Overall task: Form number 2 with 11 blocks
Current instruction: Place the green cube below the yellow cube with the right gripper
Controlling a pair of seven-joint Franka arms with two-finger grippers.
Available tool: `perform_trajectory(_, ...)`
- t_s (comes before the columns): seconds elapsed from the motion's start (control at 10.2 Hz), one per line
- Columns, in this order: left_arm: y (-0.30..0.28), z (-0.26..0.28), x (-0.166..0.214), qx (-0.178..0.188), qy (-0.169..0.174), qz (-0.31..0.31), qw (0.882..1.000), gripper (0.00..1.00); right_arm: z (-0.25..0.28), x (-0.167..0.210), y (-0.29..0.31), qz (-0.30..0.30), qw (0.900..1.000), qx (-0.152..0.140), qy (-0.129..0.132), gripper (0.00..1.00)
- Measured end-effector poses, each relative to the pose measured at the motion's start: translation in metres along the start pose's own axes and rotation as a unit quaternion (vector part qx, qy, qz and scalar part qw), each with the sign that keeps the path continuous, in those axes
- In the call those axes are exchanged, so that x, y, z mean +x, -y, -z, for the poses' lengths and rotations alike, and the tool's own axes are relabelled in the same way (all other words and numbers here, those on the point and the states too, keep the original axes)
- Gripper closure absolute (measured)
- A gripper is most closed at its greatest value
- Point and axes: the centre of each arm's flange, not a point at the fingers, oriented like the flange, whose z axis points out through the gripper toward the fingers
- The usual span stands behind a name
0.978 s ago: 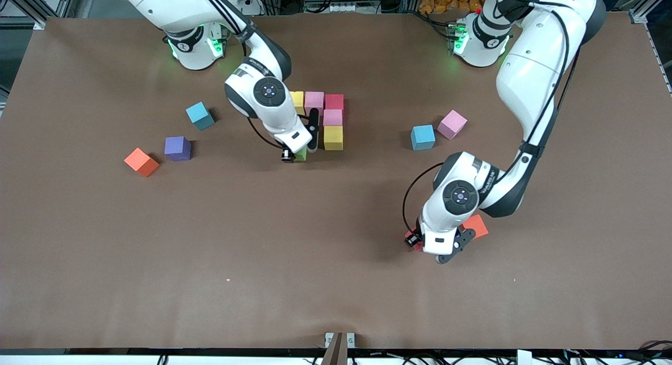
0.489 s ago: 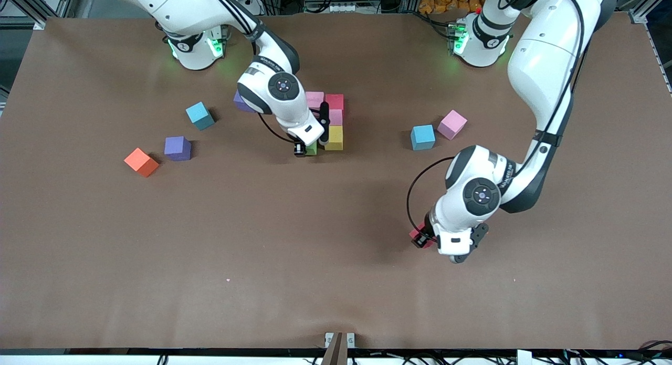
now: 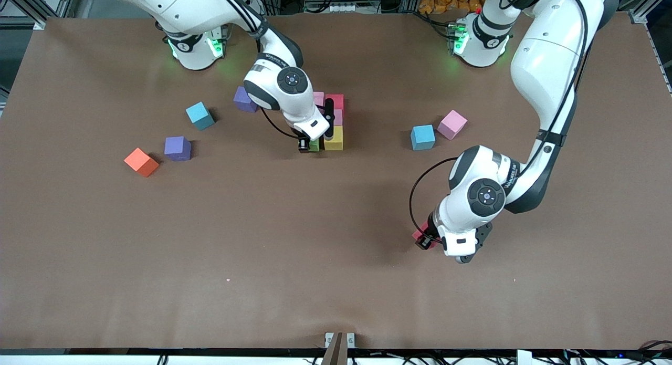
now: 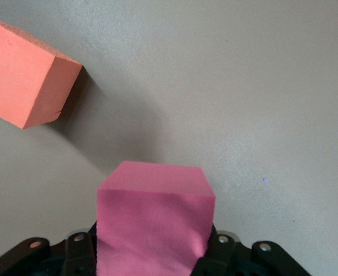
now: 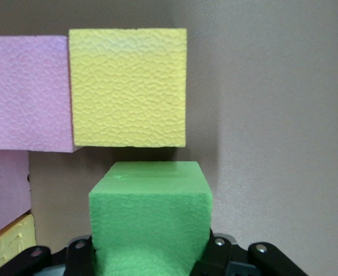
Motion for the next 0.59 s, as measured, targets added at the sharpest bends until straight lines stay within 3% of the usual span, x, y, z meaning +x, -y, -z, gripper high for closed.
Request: perform_trajectory(0.59, 0.0, 0.0, -0.001, 0.001, 0.001, 0.001, 1.0, 0.39, -0.015, 0.001, 0.008, -0.009, 1.0, -0.004, -0.015, 0.41)
